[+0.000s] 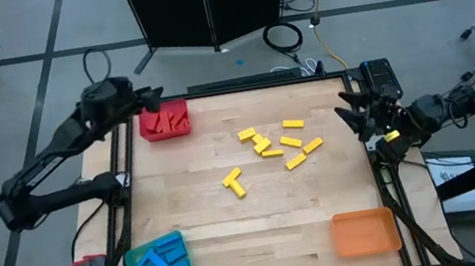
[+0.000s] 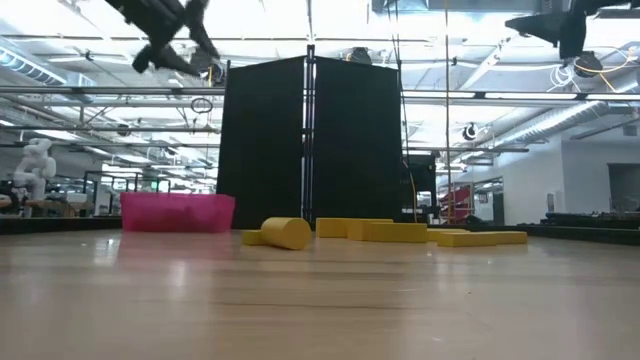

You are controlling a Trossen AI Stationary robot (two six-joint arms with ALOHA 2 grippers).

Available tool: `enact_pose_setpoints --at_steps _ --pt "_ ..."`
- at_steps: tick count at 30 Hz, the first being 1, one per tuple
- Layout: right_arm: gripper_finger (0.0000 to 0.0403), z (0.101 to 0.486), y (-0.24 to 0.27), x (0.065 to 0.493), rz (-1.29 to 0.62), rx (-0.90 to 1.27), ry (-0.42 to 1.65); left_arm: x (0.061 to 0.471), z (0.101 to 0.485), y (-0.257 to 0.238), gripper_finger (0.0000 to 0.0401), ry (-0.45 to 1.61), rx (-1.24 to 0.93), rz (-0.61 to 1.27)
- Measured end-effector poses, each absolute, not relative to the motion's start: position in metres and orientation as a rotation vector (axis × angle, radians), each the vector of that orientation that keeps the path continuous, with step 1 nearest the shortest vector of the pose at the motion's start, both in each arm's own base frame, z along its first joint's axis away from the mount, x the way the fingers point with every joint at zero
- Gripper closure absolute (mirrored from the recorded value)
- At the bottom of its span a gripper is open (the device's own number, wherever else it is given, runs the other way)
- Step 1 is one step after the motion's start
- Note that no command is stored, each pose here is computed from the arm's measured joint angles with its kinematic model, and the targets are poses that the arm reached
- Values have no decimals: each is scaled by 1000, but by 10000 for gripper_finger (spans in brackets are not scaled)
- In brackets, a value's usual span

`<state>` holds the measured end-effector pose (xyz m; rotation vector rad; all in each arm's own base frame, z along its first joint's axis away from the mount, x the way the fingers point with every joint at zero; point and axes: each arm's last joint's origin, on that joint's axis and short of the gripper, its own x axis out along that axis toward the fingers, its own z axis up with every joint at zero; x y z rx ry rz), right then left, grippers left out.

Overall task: Sort blocks
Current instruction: Put the yellow block into the orange bin

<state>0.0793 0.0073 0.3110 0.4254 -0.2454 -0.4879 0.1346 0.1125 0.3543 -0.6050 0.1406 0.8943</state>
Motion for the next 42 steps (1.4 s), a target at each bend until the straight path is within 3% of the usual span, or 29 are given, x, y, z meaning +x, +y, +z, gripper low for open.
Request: enact_pose_setpoints --at_steps 9,14,21,30,36,42 --pt "65 343 19 115 -529 214 -136 118 370 85 134 58 -583 762" --pt "65 355 21 138 -715 68 -57 118 371 81 134 55 -580 740" --pt "65 359 19 146 -895 97 -60 121 371 77 134 69 -577 702" --pt "73 357 4 146 -948 176 -87 122 373 72 134 59 -569 668" --pt "107 365 -25 163 -921 126 263 114 378 68 134 27 -530 654" --pt "137 348 -46 181 -600 184 1022 109 377 65 134 39 -532 654"
